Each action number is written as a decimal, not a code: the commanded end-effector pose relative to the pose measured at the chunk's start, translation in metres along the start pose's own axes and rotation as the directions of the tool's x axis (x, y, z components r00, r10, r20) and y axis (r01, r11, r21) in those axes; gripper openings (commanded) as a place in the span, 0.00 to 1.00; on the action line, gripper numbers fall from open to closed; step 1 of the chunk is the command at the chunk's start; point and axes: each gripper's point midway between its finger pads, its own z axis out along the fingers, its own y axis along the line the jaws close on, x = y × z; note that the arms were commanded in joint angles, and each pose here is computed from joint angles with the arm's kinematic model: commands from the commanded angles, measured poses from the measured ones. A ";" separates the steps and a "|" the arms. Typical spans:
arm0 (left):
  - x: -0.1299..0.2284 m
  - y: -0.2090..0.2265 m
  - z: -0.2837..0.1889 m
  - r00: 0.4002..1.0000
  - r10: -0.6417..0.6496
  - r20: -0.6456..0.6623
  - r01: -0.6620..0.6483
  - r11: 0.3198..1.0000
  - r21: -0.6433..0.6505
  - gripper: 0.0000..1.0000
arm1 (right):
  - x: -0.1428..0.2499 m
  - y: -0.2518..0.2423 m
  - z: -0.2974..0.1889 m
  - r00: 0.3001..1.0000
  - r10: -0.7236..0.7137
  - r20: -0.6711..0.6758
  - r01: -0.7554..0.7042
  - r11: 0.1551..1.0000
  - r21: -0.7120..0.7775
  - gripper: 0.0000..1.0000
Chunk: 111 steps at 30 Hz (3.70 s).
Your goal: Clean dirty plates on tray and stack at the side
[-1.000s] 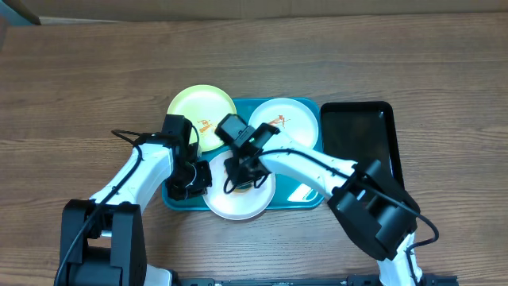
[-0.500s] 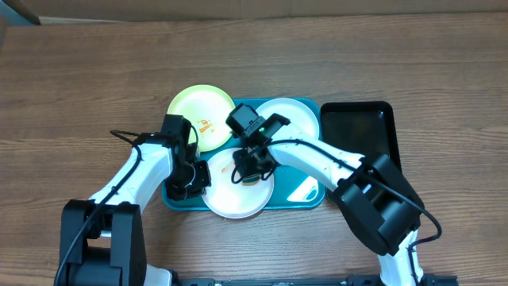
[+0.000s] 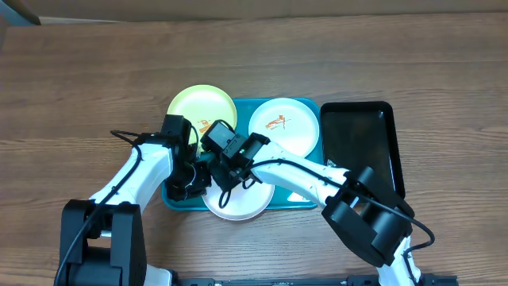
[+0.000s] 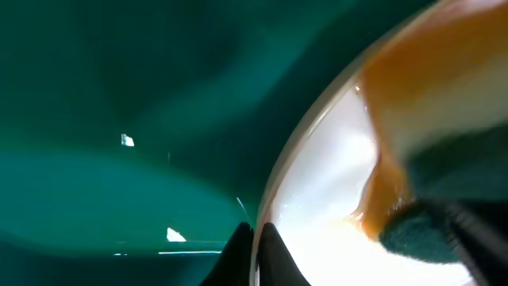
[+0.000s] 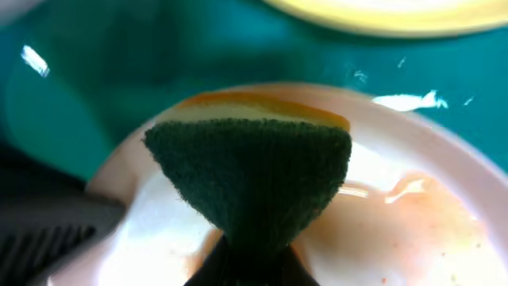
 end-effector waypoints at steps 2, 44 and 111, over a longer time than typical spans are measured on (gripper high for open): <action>0.003 0.006 0.005 1.000 -0.010 -0.016 0.010 1.000 -0.029 0.04 | 0.016 -0.016 0.004 0.995 -0.078 -0.066 0.084 0.992 0.091 0.08; 0.006 0.006 0.005 1.000 -0.013 -0.028 0.012 1.000 -0.026 0.04 | 0.025 -0.037 -0.006 0.984 0.099 -0.149 -0.112 0.990 -0.082 0.04; 0.014 -0.021 -0.029 0.977 0.214 -0.007 -0.214 0.976 -0.050 0.04 | 0.008 -0.074 -0.110 0.999 0.032 0.041 -0.028 0.994 -0.101 0.04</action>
